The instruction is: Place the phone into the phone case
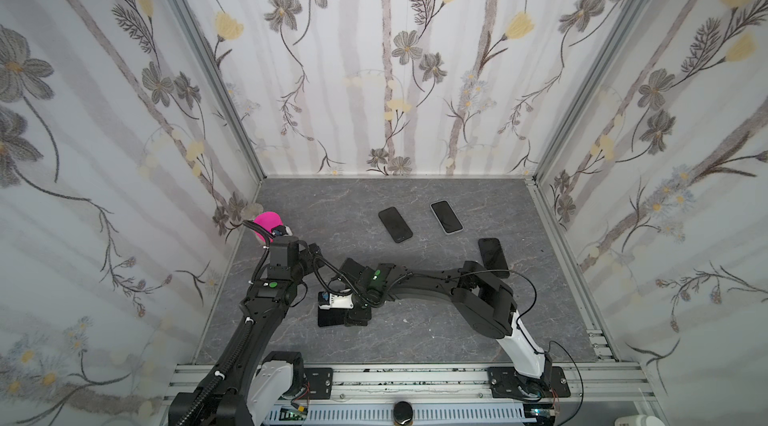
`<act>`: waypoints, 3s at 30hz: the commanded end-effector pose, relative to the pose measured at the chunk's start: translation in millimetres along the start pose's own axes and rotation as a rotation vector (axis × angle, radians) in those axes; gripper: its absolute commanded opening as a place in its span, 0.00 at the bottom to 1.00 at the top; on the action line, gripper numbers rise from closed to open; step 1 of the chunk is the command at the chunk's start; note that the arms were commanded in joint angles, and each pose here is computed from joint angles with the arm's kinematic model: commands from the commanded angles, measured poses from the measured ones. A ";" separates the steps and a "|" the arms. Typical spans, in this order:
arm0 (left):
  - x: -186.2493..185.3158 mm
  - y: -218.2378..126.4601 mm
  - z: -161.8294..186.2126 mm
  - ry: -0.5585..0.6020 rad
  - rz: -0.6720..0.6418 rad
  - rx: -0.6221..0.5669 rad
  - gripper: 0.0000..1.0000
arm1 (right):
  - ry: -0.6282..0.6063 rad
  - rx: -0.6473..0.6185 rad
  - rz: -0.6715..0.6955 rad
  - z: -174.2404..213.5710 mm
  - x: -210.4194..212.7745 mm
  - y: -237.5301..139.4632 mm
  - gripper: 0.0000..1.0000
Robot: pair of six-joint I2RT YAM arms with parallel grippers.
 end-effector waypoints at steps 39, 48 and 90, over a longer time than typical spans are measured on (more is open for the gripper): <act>-24.2 3.2 1.0 0.008 0.285 0.049 0.87 | 0.156 -0.082 0.063 26.3 -1.5 -79.0 0.55; -63.0 6.3 1.3 -0.021 0.640 0.249 0.84 | 0.273 -0.161 0.139 62.1 -26.5 -120.7 0.55; -151.3 -14.5 -5.6 0.046 1.137 0.364 0.00 | 0.374 -0.509 0.387 61.8 -42.5 -233.6 1.00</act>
Point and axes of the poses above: each gripper's point midway between its finger pads, its own y axis out along the fingers, its own x axis along the line the jaws close on, z = x × y, the point moved 9 cm from there along -y, back along the fingers, and after that the axes turned 10 degrees about y, right-handed, at the moved point
